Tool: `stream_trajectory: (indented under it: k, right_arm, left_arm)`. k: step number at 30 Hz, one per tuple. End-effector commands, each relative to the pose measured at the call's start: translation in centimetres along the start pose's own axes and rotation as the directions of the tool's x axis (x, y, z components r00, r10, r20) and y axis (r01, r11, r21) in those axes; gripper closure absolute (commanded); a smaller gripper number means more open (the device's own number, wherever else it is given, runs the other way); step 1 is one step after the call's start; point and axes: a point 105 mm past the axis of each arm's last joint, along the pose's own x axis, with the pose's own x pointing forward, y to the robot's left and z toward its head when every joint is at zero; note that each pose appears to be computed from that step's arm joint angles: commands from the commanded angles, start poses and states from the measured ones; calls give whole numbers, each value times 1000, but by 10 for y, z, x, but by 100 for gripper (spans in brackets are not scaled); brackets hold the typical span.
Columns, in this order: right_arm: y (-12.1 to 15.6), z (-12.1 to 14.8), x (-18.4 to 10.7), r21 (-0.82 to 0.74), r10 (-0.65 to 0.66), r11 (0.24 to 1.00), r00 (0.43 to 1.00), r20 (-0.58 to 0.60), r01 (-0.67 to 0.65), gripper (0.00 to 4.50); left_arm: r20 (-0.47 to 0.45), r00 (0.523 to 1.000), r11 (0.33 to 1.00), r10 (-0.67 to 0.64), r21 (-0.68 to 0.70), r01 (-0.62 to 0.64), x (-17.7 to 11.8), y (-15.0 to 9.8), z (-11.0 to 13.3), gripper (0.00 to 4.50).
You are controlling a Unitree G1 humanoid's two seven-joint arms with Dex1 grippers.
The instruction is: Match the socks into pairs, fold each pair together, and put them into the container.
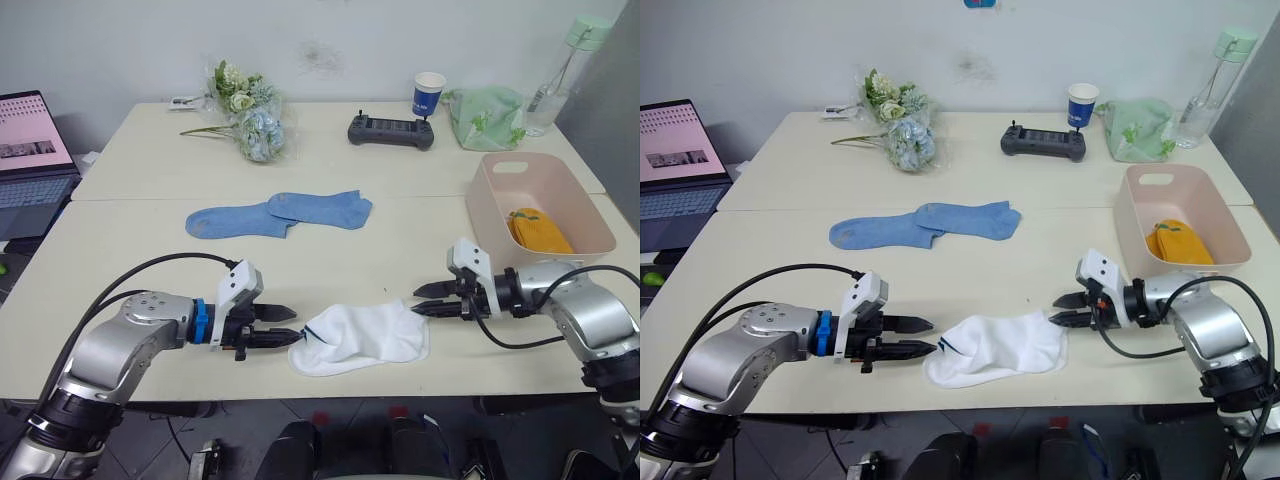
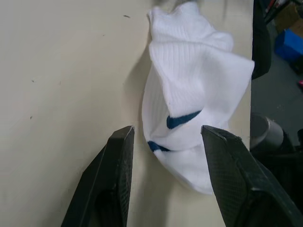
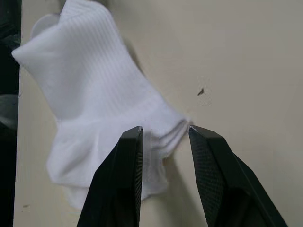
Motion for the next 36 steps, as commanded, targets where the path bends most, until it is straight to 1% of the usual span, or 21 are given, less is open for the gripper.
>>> stream_trajectory:
  k: [1,3,5,9,12,15,17,18,21,25,30,31,34,36]
  right_arm:
    - [0,4,-8,-33,-33,999,999,7,34,285]
    - [1,0,-7,-31,-37,999,999,-2,37,285]
    - [2,-1,-7,-30,-34,999,999,-5,33,285]
    - [3,-4,-5,-31,-35,999,999,-15,34,285]
    - [5,-4,-2,-33,-33,999,999,-14,32,285]
    - [6,-3,0,-32,-25,999,1000,-7,25,285]
    - [8,-3,0,-34,-10,999,1000,-8,10,324]
    - [9,-4,-1,-36,-3,999,1000,-9,3,346]
    - [11,-1,-2,-31,11,999,1000,0,-11,447]
    - [14,1,-2,-31,30,999,1000,2,-30,447]
    - [13,3,-5,-33,32,999,999,2,-32,447]
    - [12,3,-5,-32,30,999,1000,3,-30,447]
    - [8,0,-6,-36,11,999,1000,-9,-12,447]
    - [6,-2,-5,-32,9,999,1000,-14,-10,447]
  left_arm:
    - [-13,1000,992,22,123,-20,12,2,1,217]
    - [-1,1000,987,30,161,-30,18,4,3,217]
    - [6,1000,986,3,168,-4,21,0,4,217]
    - [-38,999,981,-24,191,31,20,-4,-3,217]
    - [-34,999,980,-23,196,29,18,-2,-1,275]
    - [-36,999,980,-29,197,35,17,-2,0,373]
    - [-35,999,980,-39,196,45,17,-3,1,441]
    - [-34,999,980,-43,195,49,17,-3,2,450]
    - [-32,998,980,-48,194,53,16,-4,3,450]
    - [-24,998,979,-57,194,60,16,-6,6,450]
    - [-6,997,980,-81,182,81,12,-13,16,450]
    - [-1,995,981,-95,170,94,11,-15,18,450]
    - [53,983,983,-174,65,171,6,-31,31,450]
    - [64,978,981,-196,14,196,2,-36,35,450]
